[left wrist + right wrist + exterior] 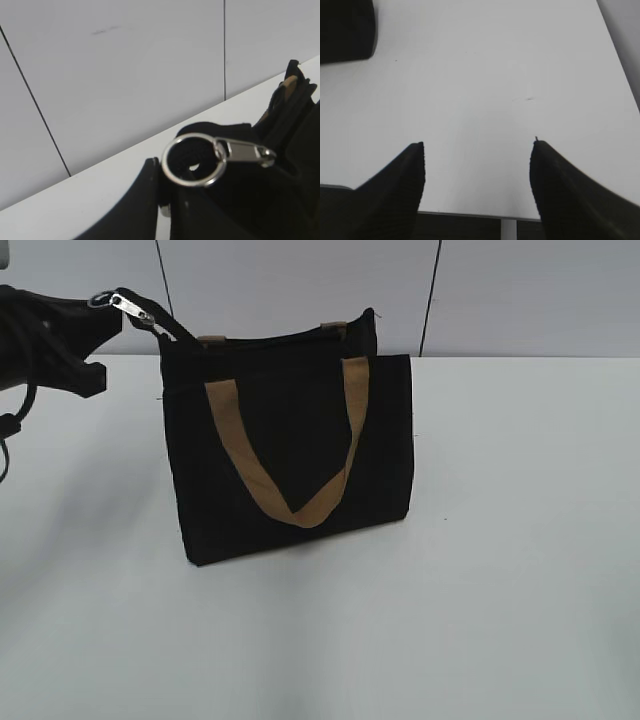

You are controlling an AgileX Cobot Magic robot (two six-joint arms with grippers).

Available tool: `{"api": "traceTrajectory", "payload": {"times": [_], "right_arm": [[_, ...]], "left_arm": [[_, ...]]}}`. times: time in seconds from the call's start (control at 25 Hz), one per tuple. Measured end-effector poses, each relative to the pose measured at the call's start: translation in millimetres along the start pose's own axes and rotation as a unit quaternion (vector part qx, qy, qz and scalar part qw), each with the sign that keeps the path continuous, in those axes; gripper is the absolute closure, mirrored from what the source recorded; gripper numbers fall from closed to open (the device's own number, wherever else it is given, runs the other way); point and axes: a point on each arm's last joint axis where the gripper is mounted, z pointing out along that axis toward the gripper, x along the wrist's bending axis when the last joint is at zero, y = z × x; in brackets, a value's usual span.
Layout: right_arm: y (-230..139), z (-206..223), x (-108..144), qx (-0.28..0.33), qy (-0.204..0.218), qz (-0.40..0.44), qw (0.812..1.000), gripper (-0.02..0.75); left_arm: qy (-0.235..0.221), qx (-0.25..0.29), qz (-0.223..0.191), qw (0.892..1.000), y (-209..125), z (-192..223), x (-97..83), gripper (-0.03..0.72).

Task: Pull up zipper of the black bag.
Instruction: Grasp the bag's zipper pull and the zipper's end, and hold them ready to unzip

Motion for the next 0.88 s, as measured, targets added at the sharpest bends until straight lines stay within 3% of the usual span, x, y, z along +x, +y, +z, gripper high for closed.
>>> {"api": "traceTrajectory", "payload": {"times": [0.24, 0.4, 0.68, 0.88], "right_arm": [[39.6, 22.4, 7.9, 0.007, 0.066, -0.083, 0.994, 0.234], [66.8, 50.4, 16.4, 0.016, 0.133, -0.115, 0.984, 0.234], [109.3, 91.2, 36.7, -0.009, 0.244, -0.154, 0.957, 0.234], [130.9, 134.8, 62.6, 0.017, 0.318, -0.196, 0.928, 0.234]], "left_arm": [[0.002, -0.001, 0.001, 1.0, 1.7, -1.2, 0.2, 0.666], [0.002, 0.0, 0.001, 1.0, 1.6, -1.2, 0.2, 0.666], [0.002, -0.004, 0.002, 1.0, 2.9, -0.9, 0.5, 0.666], [0.001, -0.015, 0.003, 1.0, 7.0, 0.2, 1.0, 0.666]]}}
